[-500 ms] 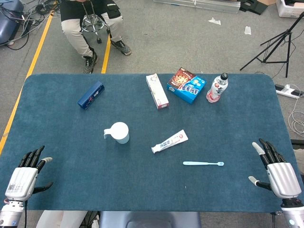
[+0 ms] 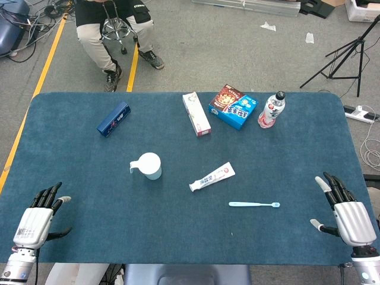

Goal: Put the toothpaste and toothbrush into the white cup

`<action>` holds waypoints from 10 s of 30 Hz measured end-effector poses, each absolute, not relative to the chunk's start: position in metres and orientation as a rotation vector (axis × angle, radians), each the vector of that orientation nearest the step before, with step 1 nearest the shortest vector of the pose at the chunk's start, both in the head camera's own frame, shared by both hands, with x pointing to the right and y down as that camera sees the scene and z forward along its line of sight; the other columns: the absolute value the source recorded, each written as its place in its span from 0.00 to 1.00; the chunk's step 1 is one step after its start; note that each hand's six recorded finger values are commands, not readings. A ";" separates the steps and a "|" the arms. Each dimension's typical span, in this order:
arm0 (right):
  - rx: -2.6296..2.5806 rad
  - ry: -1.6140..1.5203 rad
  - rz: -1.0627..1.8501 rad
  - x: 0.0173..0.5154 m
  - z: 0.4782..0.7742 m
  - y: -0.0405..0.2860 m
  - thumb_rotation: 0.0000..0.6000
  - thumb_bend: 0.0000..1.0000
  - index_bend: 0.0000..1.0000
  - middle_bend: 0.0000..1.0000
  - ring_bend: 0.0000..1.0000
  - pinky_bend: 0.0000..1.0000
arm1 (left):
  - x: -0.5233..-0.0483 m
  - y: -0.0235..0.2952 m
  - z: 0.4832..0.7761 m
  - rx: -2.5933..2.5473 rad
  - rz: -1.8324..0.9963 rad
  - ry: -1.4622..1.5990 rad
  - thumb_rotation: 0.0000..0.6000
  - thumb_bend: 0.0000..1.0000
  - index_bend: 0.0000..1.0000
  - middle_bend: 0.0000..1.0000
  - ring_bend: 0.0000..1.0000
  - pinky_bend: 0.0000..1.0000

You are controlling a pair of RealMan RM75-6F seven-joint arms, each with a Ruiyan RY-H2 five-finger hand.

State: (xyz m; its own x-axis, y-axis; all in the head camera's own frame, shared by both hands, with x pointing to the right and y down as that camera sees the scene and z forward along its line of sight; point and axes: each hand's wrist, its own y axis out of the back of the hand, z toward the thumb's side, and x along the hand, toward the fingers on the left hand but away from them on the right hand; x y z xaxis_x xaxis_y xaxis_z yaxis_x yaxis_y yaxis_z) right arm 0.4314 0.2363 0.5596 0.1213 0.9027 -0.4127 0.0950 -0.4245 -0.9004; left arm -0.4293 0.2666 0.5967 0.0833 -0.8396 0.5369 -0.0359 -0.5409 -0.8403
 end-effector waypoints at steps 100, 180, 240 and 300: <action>-1.728 -0.996 1.351 0.426 0.560 0.210 1.00 0.00 0.00 0.00 0.00 0.27 | -0.279 0.113 0.743 -2.224 -1.631 1.165 1.00 0.00 0.42 0.00 0.00 0.00; -1.742 -1.008 1.372 0.430 0.560 0.217 1.00 0.00 0.00 0.00 0.00 0.27 | -0.214 0.128 0.757 -2.534 -1.414 1.412 1.00 0.00 0.86 0.00 0.00 0.00; -1.747 -1.034 1.386 0.443 0.561 0.224 1.00 0.00 0.00 0.00 0.00 0.27 | -0.164 0.124 0.767 -2.524 -1.424 1.250 1.00 0.00 0.26 0.00 0.00 0.00; -1.893 -0.729 1.285 0.333 0.618 0.152 1.00 0.35 0.31 0.09 0.00 0.16 | -0.354 0.176 0.608 -1.910 -1.509 0.979 1.00 0.00 0.00 0.00 0.00 0.00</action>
State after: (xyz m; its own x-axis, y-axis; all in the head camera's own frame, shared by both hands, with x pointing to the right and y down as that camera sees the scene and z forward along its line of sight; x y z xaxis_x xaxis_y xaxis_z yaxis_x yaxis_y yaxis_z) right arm 0.3335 0.1515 0.6176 0.3418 0.7770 -0.5285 0.0550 -0.5780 -0.8142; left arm -0.3536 0.1760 0.6075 0.1217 -0.7922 0.5980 -0.2227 -0.6089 -0.7613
